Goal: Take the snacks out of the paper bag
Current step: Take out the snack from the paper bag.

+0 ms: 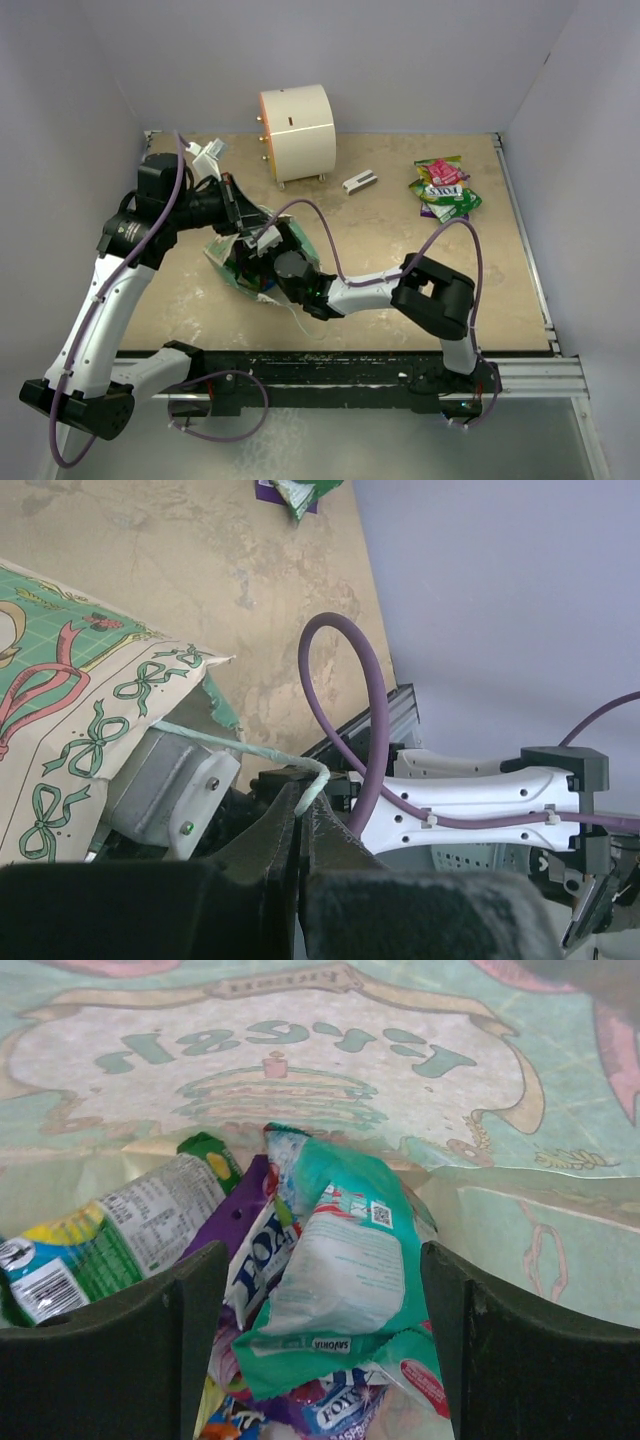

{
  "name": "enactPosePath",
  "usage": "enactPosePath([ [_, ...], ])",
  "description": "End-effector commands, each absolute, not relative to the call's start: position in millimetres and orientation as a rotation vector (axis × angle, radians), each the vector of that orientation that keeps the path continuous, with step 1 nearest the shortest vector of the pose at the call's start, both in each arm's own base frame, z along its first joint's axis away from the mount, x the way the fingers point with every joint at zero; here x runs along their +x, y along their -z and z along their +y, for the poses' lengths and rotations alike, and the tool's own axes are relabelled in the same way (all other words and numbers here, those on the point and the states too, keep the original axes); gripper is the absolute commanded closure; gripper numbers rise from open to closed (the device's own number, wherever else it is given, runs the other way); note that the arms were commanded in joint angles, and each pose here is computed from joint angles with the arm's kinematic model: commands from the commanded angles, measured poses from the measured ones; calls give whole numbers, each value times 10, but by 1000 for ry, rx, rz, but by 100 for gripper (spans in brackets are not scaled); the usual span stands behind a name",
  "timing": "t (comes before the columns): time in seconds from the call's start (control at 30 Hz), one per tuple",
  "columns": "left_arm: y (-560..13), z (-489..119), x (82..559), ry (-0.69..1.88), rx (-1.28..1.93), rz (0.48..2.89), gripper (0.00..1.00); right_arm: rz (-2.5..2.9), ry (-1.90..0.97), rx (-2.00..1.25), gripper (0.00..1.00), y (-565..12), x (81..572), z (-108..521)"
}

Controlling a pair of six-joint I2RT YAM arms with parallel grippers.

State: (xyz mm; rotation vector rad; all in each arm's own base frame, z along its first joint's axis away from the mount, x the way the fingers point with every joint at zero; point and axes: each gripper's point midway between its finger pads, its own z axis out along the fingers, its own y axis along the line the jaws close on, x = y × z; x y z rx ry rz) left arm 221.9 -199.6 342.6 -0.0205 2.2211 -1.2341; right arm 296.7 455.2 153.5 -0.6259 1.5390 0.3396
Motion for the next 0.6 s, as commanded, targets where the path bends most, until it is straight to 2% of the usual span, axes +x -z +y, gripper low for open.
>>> enactPosePath([
  [0.0, -3653, -2004, 2169, 1260, 8, 2164, 100, 1482, -282, -484, 19, -1747, 3188, 4536],
  [0.1, -3653, -1986, 2154, 1250, -2, 2169, 100, 1497, -198, -482, 16, -1585, 3309, 4463],
  [0.2, -3638, -1960, 2135, 1231, -15, 2176, 100, 1512, -149, -490, 20, -1411, 3421, 4383],
  [0.5, -3613, -1925, 2149, 1208, -50, 2180, 100, 1542, -144, -533, 53, -1305, 3493, 4355],
  [0.57, -3607, -1924, 2157, 1206, -57, 2183, 100, 1539, -161, -556, 68, -1338, 3471, 4373],
])
